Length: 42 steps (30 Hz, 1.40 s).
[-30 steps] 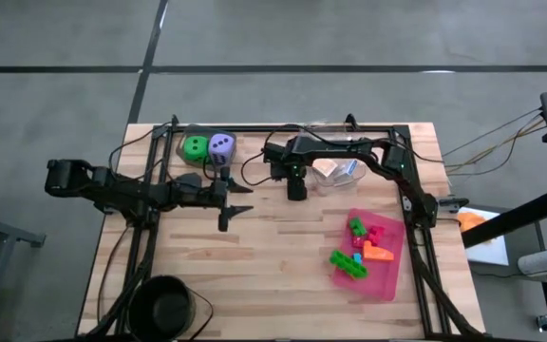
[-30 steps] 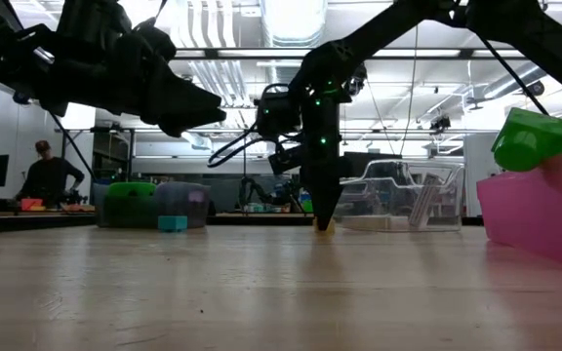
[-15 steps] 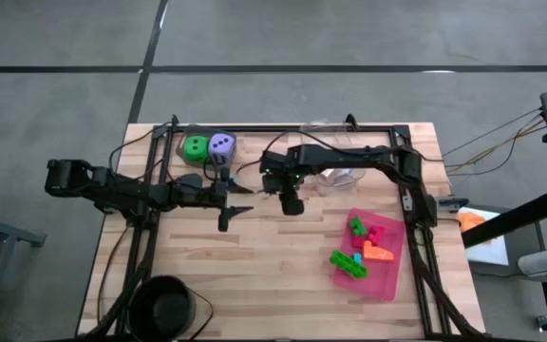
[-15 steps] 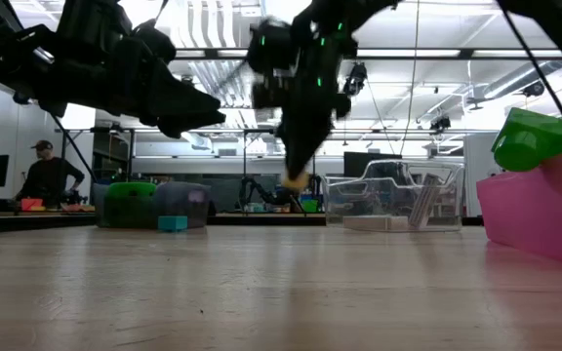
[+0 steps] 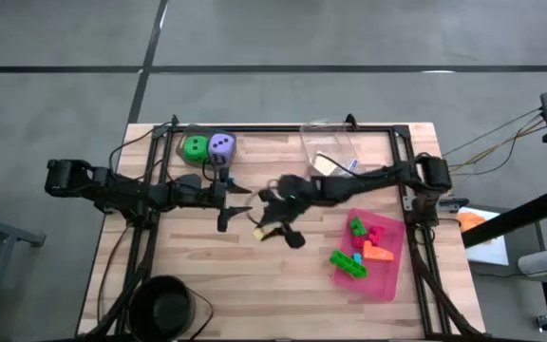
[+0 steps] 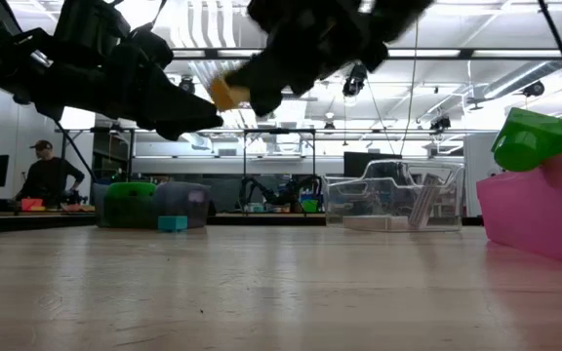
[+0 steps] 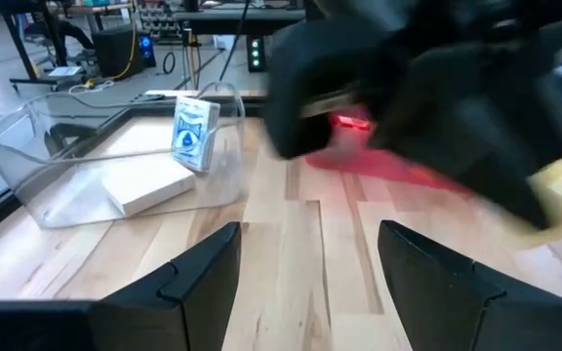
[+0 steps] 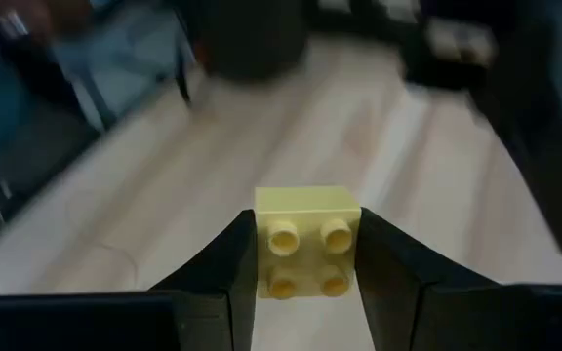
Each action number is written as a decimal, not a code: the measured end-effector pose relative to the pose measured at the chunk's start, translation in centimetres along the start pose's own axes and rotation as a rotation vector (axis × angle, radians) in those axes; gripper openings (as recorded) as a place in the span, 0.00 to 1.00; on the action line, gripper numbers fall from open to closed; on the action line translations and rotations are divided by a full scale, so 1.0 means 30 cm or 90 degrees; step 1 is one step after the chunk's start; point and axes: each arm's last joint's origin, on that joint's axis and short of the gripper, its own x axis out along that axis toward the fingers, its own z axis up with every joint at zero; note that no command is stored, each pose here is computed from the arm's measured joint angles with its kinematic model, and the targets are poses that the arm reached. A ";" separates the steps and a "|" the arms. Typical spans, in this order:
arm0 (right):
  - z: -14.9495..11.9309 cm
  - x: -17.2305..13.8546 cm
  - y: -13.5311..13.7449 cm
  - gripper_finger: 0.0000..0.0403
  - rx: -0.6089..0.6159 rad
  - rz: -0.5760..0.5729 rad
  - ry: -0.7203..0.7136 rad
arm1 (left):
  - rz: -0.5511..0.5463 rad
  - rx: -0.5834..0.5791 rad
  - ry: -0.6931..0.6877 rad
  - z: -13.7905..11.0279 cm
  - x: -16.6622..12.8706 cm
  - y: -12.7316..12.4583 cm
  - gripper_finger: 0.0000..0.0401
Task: Pick & Place Toys
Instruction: Put the light yellow game piece into the pink bin
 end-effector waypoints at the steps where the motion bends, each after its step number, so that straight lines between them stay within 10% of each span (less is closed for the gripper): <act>1: -0.009 0.003 0.024 0.32 -0.011 0.003 -0.039 | 0.000 0.003 -0.002 0.001 0.000 0.000 0.61; 7: -0.074 -0.008 0.169 0.32 -0.047 -0.002 -0.212 | 0.000 0.004 -0.002 0.001 0.000 0.000 0.61; 18: -0.144 -0.076 0.370 0.32 -0.012 -0.106 -0.190 | -0.001 -0.002 0.000 0.000 0.000 0.000 0.61; 42: -0.345 -0.461 0.644 0.32 0.257 -0.405 0.107 | -0.001 -0.004 0.006 -0.003 0.000 0.000 0.61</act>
